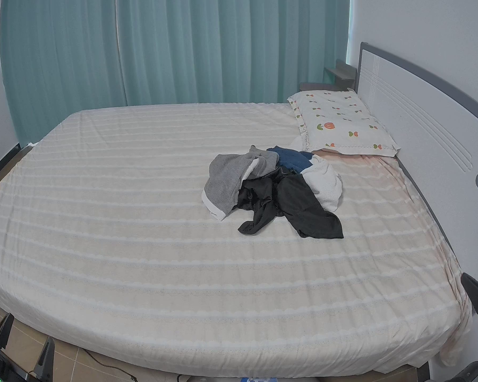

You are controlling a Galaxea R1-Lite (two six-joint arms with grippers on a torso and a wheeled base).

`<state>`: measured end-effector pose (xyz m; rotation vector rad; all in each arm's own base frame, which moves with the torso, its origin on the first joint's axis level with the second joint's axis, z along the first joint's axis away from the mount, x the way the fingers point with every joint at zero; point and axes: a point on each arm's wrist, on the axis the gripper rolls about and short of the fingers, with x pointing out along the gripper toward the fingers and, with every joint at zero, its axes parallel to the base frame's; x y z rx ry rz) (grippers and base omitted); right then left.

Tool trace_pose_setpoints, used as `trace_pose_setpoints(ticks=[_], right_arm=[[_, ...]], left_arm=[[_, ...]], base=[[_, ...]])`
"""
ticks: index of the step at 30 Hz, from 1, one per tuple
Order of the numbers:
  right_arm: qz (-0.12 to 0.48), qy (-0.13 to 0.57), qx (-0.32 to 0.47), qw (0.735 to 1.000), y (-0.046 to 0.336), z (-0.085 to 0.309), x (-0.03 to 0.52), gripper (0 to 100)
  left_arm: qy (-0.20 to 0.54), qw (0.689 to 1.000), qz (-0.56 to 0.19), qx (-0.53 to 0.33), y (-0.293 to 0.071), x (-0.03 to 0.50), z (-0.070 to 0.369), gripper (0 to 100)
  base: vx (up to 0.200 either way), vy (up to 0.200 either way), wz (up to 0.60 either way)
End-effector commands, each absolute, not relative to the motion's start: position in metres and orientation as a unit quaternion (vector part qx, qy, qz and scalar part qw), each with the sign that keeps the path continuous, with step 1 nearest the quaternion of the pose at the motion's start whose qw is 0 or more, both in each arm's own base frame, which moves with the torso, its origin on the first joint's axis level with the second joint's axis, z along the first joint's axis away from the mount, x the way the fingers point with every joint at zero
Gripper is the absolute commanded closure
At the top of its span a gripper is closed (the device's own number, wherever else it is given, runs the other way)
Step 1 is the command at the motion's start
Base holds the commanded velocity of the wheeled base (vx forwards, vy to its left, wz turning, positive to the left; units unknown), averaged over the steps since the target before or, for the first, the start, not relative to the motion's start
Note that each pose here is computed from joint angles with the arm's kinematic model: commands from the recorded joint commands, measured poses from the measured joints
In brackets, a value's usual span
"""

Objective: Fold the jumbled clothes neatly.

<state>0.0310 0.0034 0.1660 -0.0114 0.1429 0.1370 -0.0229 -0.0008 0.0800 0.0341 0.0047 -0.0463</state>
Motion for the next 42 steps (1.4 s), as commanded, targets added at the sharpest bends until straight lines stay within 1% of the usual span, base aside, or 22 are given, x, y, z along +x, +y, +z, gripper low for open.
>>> trace_pose_setpoints(ticks=[1,4,5,6,7,9,14,18,21,23,24,28,31,34,36,42], right_arm=[[0.116,0.226,0.037,0.966,0.023,0.148,0.140,0],[0.117,0.251,0.046,0.960,0.033,0.131,0.181,0],[0.117,0.252,0.047,0.959,0.034,0.130,0.183,0],[0.112,0.257,0.066,0.958,0.040,0.120,0.208,0],[0.109,0.254,0.076,0.958,0.042,0.116,0.220,0],[0.095,0.249,0.096,0.959,0.047,0.107,0.248,0],[0.035,0.243,0.145,0.959,0.059,0.075,0.322,0],[0.021,0.239,0.182,0.954,0.077,0.057,0.363,0],[0.006,0.239,0.183,0.954,0.083,0.038,0.392,0],[0.003,0.237,0.183,0.954,0.085,0.032,0.401,0],[-0.003,0.233,0.185,0.955,0.087,0.026,0.415,0],[-0.011,0.240,0.205,0.949,0.093,0.007,0.440,0],[-0.013,0.246,0.214,0.945,0.098,-0.004,0.451,0],[-0.022,0.258,0.218,0.941,0.102,-0.024,0.461,0],[-0.030,0.256,0.220,0.941,0.098,-0.037,0.471,0],[-0.046,0.249,0.223,0.941,0.086,-0.045,0.488,0]], left_arm=[[0.006,1.000,-0.024,0.018,-0.001,-0.022,0.076,0],[0.006,1.000,-0.024,0.017,-0.001,-0.022,0.076,0],[0.006,1.000,-0.024,0.017,-0.001,-0.022,0.076,0],[0.006,1.000,-0.024,0.017,-0.001,-0.022,0.076,0],[0.007,1.000,-0.024,0.017,-0.001,-0.022,0.076,0],[0.006,1.000,-0.024,0.017,-0.001,-0.022,0.076,0],[0.006,1.000,-0.024,0.018,-0.001,-0.022,0.075,0],[0.006,1.000,-0.023,0.018,-0.001,-0.022,0.075,0],[0.006,1.000,-0.023,0.019,-0.001,-0.022,0.075,0],[0.006,1.000,-0.023,0.019,-0.001,-0.022,0.075,0],[0.006,1.000,-0.023,0.019,-0.001,-0.022,0.075,0],[0.006,1.000,-0.023,0.019,-0.001,-0.022,0.076,0],[0.007,1.000,-0.023,0.020,-0.001,-0.022,0.075,0],[0.006,1.000,-0.023,0.020,-0.001,-0.022,0.076,0],[0.006,1.000,-0.022,0.020,-0.001,-0.022,0.075,0],[0.007,1.000,-0.022,0.021,-0.001,-0.022,0.075,0]], base=[[0.000,0.000,0.00],[0.000,0.000,0.00],[0.000,0.000,0.00],[0.000,0.000,0.00],[0.000,0.000,0.00],[0.000,0.000,0.00],[0.000,0.000,0.00],[0.000,0.000,0.00],[0.000,0.000,0.00],[0.000,0.000,0.00],[0.000,0.000,0.00],[0.000,0.000,0.00],[0.000,0.000,0.00],[0.000,0.000,0.00],[0.000,0.000,0.00],[0.000,0.000,0.00]])
